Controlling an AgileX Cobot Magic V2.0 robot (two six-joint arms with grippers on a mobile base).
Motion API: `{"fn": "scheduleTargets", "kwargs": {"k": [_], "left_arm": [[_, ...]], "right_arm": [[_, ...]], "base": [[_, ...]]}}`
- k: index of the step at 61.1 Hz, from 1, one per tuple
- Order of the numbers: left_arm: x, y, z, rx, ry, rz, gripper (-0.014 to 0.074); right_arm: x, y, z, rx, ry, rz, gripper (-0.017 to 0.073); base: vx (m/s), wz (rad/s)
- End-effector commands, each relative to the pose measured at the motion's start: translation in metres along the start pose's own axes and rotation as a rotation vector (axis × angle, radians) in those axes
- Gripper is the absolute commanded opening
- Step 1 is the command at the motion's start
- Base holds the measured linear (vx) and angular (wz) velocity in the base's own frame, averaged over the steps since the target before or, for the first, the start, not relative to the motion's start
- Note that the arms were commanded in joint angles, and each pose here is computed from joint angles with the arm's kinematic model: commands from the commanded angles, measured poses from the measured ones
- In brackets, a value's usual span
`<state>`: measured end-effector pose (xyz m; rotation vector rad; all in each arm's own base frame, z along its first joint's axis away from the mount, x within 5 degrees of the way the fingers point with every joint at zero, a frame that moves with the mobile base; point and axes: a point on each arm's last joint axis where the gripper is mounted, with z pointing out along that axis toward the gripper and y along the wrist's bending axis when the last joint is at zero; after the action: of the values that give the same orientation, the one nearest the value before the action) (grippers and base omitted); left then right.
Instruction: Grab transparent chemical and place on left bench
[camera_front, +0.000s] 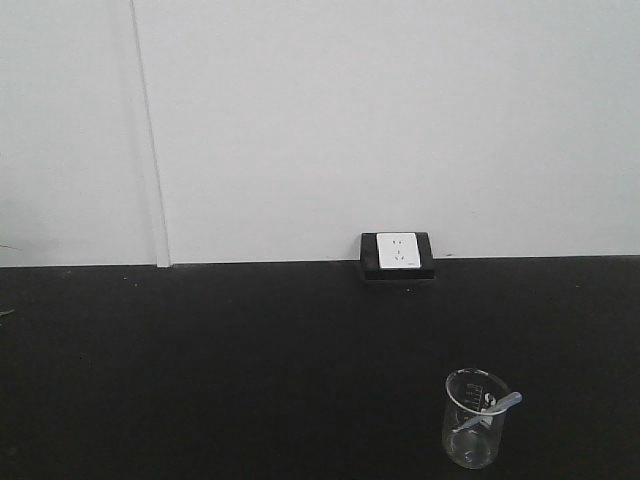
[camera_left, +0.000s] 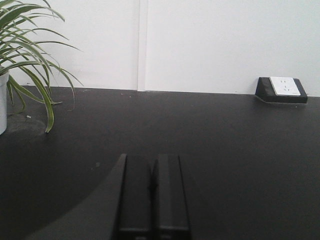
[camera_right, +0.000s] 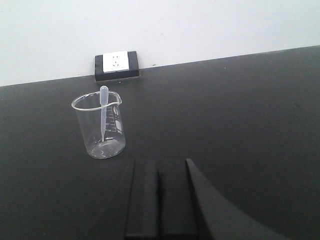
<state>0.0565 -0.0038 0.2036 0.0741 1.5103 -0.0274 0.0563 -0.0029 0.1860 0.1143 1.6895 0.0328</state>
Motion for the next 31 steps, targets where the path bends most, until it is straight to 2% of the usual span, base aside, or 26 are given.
{"fn": "scheduleTargets", "kwargs": {"k": [1,31], "left_arm": [[-0.0028,0.0001,-0.0013,-0.002,-0.081,-0.009,-0.0003],[-0.0028,0.0001,-0.0013,-0.002,-0.081,-0.009,-0.0003]], "right_arm": [[-0.0067,0.0007,-0.0004,-0.006,-0.088,-0.009,-0.0007],[-0.0067,0.0007,-0.0004,-0.006,-0.088,-0.009,-0.0007]], "base": [[0.0,0.0],[0.0,0.0]]}}
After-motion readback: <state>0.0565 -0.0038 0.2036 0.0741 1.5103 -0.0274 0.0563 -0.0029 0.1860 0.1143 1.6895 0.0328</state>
